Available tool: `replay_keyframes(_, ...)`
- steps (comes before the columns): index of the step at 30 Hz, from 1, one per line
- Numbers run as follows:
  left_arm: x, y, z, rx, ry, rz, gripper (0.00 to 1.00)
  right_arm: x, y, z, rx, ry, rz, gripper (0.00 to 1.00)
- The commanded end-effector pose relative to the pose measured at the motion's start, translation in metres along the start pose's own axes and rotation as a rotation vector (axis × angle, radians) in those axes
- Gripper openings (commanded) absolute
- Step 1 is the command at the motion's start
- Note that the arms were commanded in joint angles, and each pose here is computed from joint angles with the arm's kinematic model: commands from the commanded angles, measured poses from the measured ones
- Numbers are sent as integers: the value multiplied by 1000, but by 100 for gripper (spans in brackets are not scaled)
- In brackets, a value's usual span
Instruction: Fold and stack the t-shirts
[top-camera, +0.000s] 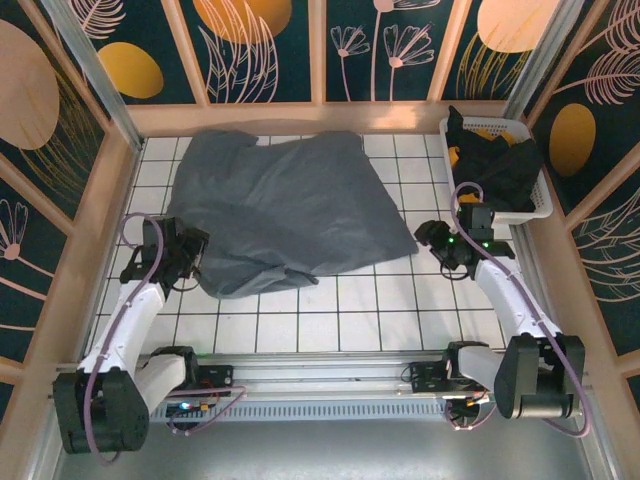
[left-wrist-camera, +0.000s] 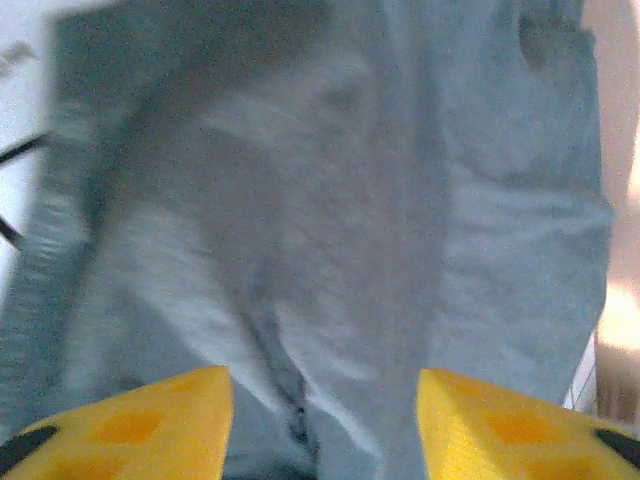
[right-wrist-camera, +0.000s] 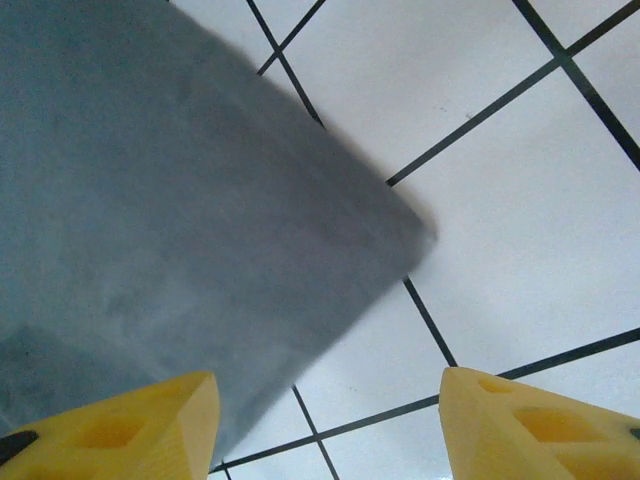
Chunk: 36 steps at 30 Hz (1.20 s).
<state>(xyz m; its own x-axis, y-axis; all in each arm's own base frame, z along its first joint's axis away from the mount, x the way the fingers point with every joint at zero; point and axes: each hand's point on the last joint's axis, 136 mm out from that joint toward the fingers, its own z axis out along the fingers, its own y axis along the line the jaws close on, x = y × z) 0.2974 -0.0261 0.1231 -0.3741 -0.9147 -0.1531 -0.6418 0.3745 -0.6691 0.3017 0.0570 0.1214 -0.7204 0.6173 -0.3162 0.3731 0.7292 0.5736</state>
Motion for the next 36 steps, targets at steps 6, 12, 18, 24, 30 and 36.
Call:
replay_keyframes(6,83,-15,22,-105,259,295,31,2,58,31,-74,47,-174,50)
replay_keyframes(12,67,-23,50,-167,164,392,30,29,108,86,-147,166,-272,46)
replay_keyframes(18,11,-12,80,-171,110,192,31,14,134,144,-121,191,-295,44)
replay_keyframes(24,-39,7,96,-229,54,130,32,-8,122,196,12,202,-248,44)
replay_keyframes(30,-53,30,124,-304,95,128,33,-25,59,212,214,224,-98,42)
replay_keyframes(36,-40,7,167,-208,263,194,36,-58,6,183,270,161,150,42)
